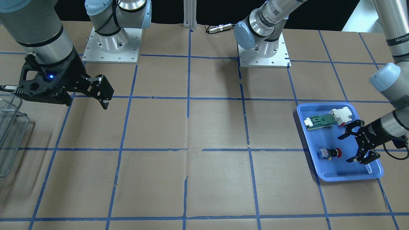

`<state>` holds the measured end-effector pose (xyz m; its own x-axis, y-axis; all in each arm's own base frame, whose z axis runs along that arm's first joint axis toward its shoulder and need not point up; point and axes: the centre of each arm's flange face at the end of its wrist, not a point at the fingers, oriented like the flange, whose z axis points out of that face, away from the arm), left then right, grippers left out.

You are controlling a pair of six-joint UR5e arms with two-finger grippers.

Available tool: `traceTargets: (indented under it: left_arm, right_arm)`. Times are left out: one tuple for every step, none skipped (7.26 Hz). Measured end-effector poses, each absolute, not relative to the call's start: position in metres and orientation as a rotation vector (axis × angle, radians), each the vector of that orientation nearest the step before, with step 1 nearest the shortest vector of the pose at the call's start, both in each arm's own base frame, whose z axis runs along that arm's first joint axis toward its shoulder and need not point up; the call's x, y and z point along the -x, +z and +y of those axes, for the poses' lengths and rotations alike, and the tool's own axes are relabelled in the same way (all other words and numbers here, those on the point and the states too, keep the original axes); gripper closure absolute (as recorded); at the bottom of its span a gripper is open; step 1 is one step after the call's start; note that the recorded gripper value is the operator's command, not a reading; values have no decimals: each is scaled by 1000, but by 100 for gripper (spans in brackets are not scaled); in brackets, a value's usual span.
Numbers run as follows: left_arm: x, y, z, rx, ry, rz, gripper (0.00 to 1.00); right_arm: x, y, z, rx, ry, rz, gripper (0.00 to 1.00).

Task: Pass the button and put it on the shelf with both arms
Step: 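Lower the left gripper onto the red push button and close it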

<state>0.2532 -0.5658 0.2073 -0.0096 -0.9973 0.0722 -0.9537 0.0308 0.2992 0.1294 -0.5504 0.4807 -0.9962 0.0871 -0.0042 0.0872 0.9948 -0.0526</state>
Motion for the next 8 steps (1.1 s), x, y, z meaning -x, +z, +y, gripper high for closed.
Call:
traceTargets:
  left_arm:
    - [-257, 199, -563, -2012, -262, -2026, 0]
    - [-261, 191, -561, -2012, -281, -2000, 0]
    - [-264, 184, -559, -2011, -298, -1983, 0]
    - [-265, 179, -558, -2010, -311, -1975, 0]
    - [-265, 175, -558, -2009, -321, -1972, 0]
    - [-265, 171, -557, -2008, -330, -1971, 0]
    - [-265, 168, -557, -2006, -337, -1971, 0]
    - [-264, 166, -557, -2006, -343, -1971, 0]
  right_arm:
    - [-129, 479, -550, -132, -80, 3136, 0]
    - [-129, 477, -550, -130, -76, 3137, 0]
    - [-129, 476, -550, -128, -74, 3137, 0]
    - [-129, 476, -550, -127, -77, 3136, 0]
    - [-129, 476, -551, -127, -80, 3136, 0]
    - [-129, 475, -551, -127, -78, 3136, 0]
    - [-129, 474, -552, -127, -75, 3136, 0]
    - [-129, 472, -553, -127, -72, 3136, 0]
